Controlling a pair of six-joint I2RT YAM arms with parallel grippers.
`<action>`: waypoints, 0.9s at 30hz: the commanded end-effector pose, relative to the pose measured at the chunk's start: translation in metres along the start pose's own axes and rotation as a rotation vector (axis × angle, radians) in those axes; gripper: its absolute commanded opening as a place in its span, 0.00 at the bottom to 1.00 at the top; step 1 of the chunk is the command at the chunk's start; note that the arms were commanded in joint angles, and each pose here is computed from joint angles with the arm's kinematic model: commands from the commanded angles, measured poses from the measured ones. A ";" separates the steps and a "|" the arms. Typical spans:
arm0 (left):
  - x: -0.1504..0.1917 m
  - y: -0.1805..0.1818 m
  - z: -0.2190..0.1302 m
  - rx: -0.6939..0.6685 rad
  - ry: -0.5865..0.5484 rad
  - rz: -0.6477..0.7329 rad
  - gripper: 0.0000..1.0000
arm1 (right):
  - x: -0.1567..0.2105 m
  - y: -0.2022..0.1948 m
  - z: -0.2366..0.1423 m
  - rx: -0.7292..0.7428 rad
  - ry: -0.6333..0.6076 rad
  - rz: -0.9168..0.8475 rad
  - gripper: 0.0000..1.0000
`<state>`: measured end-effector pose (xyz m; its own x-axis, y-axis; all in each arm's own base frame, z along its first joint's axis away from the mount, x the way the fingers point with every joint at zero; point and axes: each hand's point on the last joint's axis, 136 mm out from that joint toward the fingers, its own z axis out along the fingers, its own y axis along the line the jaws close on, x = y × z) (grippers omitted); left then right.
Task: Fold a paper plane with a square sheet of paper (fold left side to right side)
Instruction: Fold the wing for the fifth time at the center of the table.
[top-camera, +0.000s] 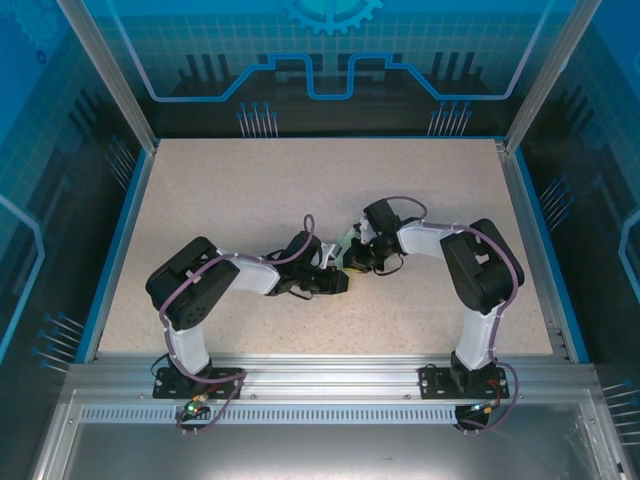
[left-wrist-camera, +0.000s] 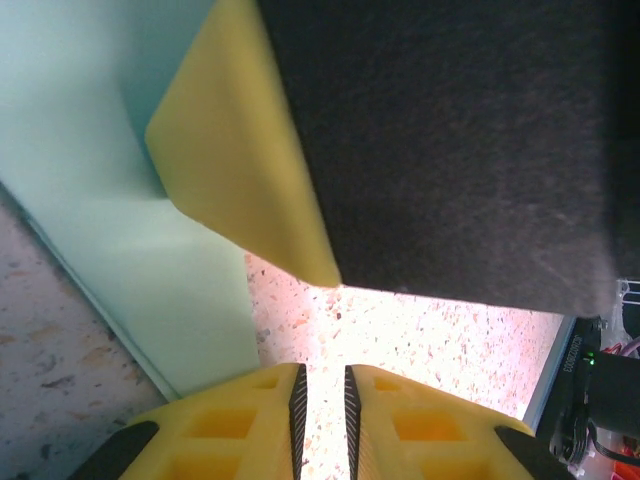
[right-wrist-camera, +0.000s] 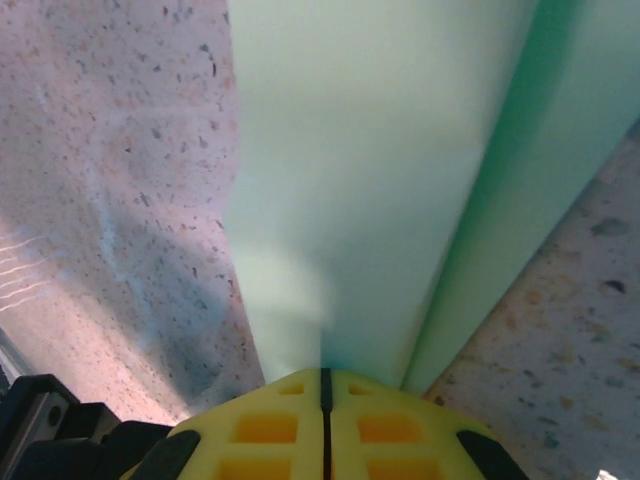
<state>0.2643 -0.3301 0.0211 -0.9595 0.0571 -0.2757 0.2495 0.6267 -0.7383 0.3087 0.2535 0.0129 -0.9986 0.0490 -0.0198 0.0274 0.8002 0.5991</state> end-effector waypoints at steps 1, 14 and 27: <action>0.059 0.055 0.005 -0.154 0.168 -0.129 0.22 | -0.005 -0.016 0.005 0.111 -0.005 -0.021 0.07; 0.070 0.070 0.005 -0.175 0.181 -0.163 0.21 | -0.041 -0.032 -0.003 0.148 -0.059 -0.021 0.08; 0.059 0.053 0.000 -0.107 0.151 -0.156 0.21 | -0.043 -0.029 -0.005 0.114 -0.036 0.002 0.09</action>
<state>0.2638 -0.3278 0.0210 -0.9594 0.0496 -0.2777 0.2534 0.5842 -0.7711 0.3558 0.2346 0.0134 -0.9943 0.0629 -0.0857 0.0067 0.8415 0.5401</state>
